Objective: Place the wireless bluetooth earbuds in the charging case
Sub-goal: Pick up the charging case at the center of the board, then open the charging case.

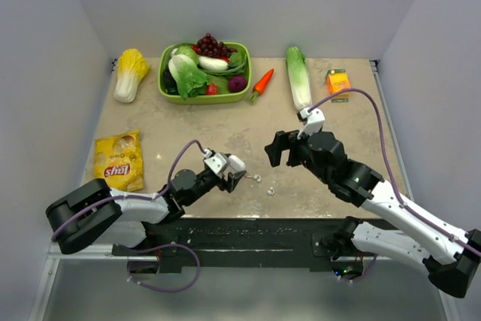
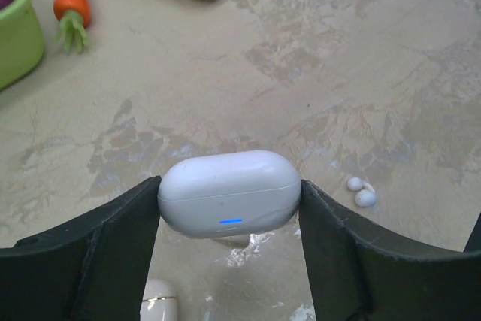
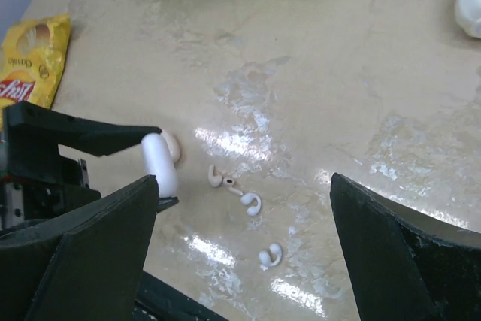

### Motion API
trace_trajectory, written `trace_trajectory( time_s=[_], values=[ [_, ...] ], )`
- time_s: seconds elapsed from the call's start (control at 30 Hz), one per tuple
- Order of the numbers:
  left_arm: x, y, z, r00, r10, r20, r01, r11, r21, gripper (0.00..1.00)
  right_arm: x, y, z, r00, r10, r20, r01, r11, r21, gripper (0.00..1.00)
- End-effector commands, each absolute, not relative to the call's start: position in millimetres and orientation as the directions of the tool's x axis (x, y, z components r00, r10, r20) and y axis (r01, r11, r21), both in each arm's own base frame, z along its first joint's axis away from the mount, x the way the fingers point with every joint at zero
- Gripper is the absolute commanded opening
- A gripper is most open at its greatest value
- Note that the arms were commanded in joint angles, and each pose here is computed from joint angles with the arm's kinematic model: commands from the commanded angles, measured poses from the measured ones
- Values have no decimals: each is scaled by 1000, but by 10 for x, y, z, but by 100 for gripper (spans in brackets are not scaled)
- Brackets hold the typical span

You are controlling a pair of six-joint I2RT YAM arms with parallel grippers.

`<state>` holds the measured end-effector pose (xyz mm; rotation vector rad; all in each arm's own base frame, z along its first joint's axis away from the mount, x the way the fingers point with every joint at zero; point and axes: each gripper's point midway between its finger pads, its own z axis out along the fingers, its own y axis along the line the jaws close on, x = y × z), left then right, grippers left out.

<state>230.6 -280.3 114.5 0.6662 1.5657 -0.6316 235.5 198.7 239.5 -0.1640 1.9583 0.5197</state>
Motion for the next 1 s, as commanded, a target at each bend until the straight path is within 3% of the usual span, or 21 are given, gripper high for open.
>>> trace_trajectory(
  time_s=[0.0,0.13,0.33,0.97],
  values=[
    [2138,-2841,2109,287,-152,-946,771,623,134,0,2261,2264,2558,-445,67,-893,-484,821,303,98],
    [1931,-2901,2174,396,-140,-908,793,550,261,0,2164,2473,2400,-507,-6,-862,-556,767,322,98],
    [1860,-2970,2147,434,-109,-894,791,521,321,0,2062,2612,2417,-517,-12,-856,-615,701,362,98],
    [1805,-3115,2075,429,-61,-901,800,490,347,0,2046,2828,2056,-565,-123,-816,-651,675,348,98]
  ],
)
